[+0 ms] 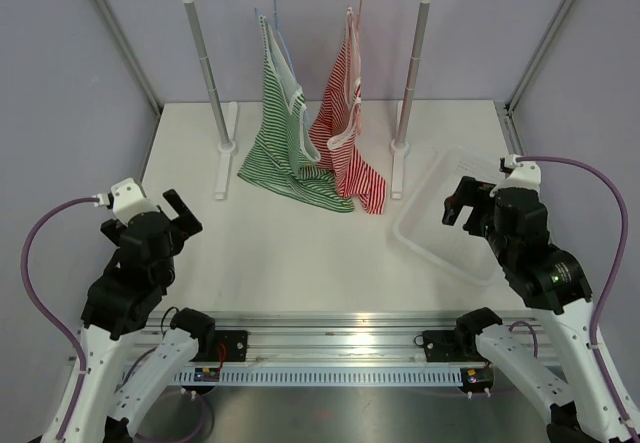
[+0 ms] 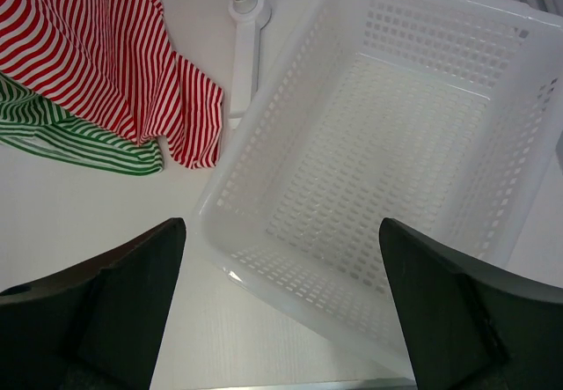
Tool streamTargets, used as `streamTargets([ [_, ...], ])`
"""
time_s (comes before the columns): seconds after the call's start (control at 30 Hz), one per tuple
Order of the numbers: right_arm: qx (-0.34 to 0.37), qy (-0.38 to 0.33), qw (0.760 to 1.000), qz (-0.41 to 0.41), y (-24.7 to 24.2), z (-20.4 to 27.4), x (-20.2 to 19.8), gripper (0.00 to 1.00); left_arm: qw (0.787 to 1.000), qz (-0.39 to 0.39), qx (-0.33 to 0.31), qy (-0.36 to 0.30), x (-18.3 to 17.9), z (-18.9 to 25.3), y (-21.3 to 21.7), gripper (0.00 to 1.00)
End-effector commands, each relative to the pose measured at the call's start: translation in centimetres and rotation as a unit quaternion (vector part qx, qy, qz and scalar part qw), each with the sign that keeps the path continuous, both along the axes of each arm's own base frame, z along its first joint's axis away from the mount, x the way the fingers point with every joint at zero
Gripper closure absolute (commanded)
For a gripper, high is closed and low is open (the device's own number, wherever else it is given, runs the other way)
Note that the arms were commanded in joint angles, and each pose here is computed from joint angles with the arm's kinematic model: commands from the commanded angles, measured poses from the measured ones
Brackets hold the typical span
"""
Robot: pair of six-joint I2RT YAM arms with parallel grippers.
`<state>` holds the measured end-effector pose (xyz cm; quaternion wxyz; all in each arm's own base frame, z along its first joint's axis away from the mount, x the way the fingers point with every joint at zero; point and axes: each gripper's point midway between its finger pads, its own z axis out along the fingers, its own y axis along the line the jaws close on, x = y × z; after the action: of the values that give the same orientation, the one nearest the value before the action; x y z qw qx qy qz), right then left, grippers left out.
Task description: Remove the tank top from the hanger
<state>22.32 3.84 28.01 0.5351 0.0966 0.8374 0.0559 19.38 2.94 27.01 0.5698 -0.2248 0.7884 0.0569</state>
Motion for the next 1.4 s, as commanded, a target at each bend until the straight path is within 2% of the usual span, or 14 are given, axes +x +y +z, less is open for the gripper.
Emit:
streamTargets([
  [0.0, 0.015, -0.004, 1.000, -0.003, 0.5, 0.2, 0.6, 0.01, 0.999, 0.007, -0.017, -0.027, 0.8, 1.7, -0.3, 0.01],
  [0.17, 0.026, 0.000, 1.000, 0.010, 1.2, -0.3, 0.8, 0.01, 0.997, -0.052, -0.049, -0.041, 1.6, 4.5, -2.7, 0.01],
  [0.3, 0.042, 0.000, 0.999, 0.034, 2.3, -0.5, 0.8, 0.00, 0.988, -0.115, -0.082, -0.068, 3.0, 9.2, -5.5, 0.01],
  [0.63, 0.068, 0.000, 0.996, 0.059, 3.4, -0.8, 0.3, 0.00, 0.962, -0.231, -0.133, -0.062, 9.1, 15.8, -13.5, 0.01],
  [0.73, 0.080, 0.006, 0.994, 0.072, 4.1, -0.9, 0.3, 0.00, 0.974, -0.207, -0.092, -0.028, 12.4, 15.2, -14.7, 0.01],
  [0.77, 0.085, 0.006, 0.993, 0.080, 4.5, -0.9, 0.2, 0.00, 0.972, -0.213, -0.086, -0.046, 12.4, 17.6, -15.5, 0.01],
  [0.8, 0.088, 0.010, 0.993, 0.083, 4.6, -1.1, 0.1, 0.00, 0.976, -0.207, -0.067, -0.016, 14.8, 16.1, -16.8, 0.01],
  [0.83, 0.090, 0.012, 0.992, 0.084, 4.7, -1.2, 0.1, 0.01, 0.978, -0.201, -0.047, -0.010, 15.1, 16.4, -16.9, 0.01],
  [0.87, 0.093, 0.012, 0.992, 0.087, 4.8, -1.2, 0.0, 0.00, 0.978, -0.201, -0.048, -0.031, 15.7, 18.6, -17.2, 0.01],
  [0.93, 0.098, 0.015, 0.991, 0.087, 4.9, -1.3, -0.2, 0.01, 0.982, -0.189, -0.020, -0.017, 18.2, 17.7, -18.4, 0.01],
  [1.13, 0.132, 0.021, 0.984, 0.117, 6.5, -1.9, -0.6, 0.01, 0.984, -0.169, 0.028, -0.058, 22.3, 18.9, -20.2, 0.02],
  [1.23, 0.133, 0.027, 0.983, 0.122, 6.6, -2.2, -0.9, 0.00, 0.984, -0.148, 0.062, -0.074, 24.7, 18.8, -20.8, 0.09],
  [1.3, 0.138, 0.025, 0.983, 0.121, 6.6, -2.1, -1.1, 0.01, 0.983, -0.146, 0.071, -0.084, 26.7, 18.3, -21.9, 0.22],
  [1.37, 0.158, 0.023, 0.977, 0.143, 7.4, -1.8, -1.6, 0.01, 0.981, -0.149, 0.083, -0.091, 28.5, 18.2, -22.9, 0.25],
])
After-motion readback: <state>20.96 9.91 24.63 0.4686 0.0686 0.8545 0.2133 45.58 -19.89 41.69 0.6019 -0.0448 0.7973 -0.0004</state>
